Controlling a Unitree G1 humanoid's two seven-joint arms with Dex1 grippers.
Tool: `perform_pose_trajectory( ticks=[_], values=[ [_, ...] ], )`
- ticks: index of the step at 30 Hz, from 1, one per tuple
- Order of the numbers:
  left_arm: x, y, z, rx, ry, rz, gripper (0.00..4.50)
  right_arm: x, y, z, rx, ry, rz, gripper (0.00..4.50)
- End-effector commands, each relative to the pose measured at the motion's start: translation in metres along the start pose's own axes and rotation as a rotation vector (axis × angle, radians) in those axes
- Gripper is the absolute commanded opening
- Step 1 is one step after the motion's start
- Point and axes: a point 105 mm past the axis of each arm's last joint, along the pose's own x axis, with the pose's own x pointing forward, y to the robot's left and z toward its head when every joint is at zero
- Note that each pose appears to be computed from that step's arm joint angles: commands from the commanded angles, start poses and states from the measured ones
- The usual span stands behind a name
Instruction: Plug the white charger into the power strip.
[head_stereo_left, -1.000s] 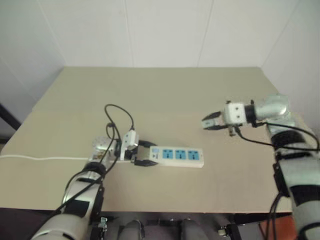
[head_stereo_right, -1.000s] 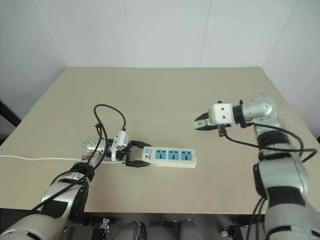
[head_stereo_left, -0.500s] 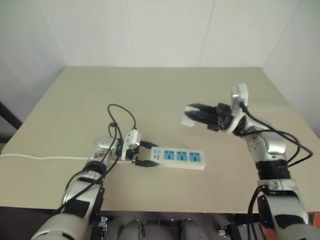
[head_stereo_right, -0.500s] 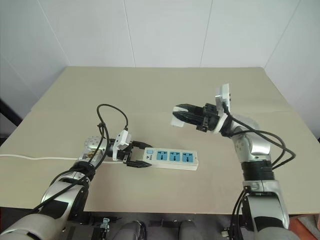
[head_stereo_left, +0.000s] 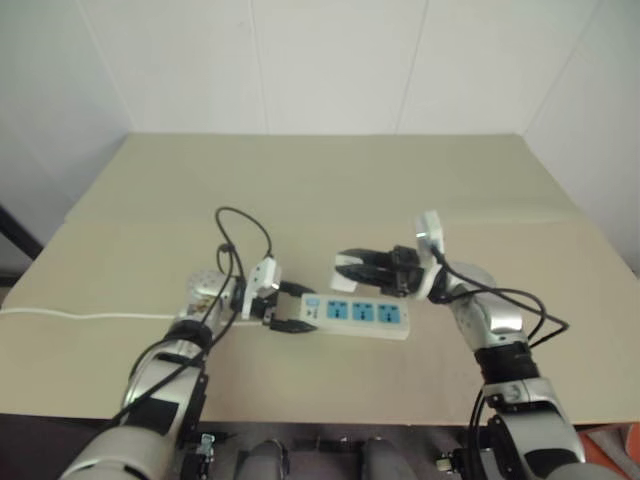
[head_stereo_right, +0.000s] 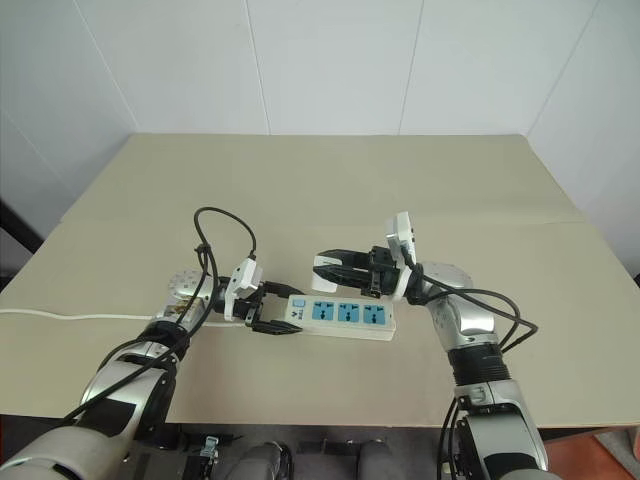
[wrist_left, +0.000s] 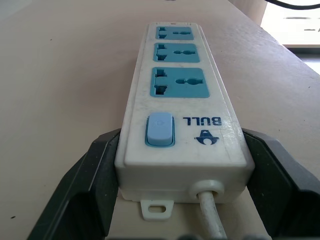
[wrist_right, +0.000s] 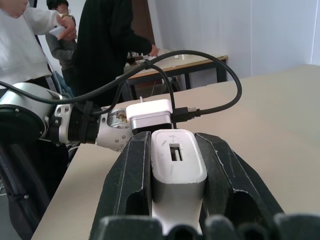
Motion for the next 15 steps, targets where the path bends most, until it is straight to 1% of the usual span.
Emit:
perform_pose_trajectory(
  ticks=[1, 7, 15],
  values=[
    [-0.002, 0.0, -0.001, -0.016, 0.018, -0.014, 3.28, 0.005, 0.002, 0.002, -0.033, -0.011, 0.033, 1.14],
    [-0.002, -0.001, -0.001, -0.021, 0.02, -0.018, 3.28, 0.007, 0.002, -0.011, -0.037, 0.027, 0.047, 1.14],
    [-0.004, -0.001, -0.001, -0.021, 0.018, -0.014, 3.28, 0.011, 0.0, -0.013, -0.064, 0.026, 0.054, 1.14]
  ],
)
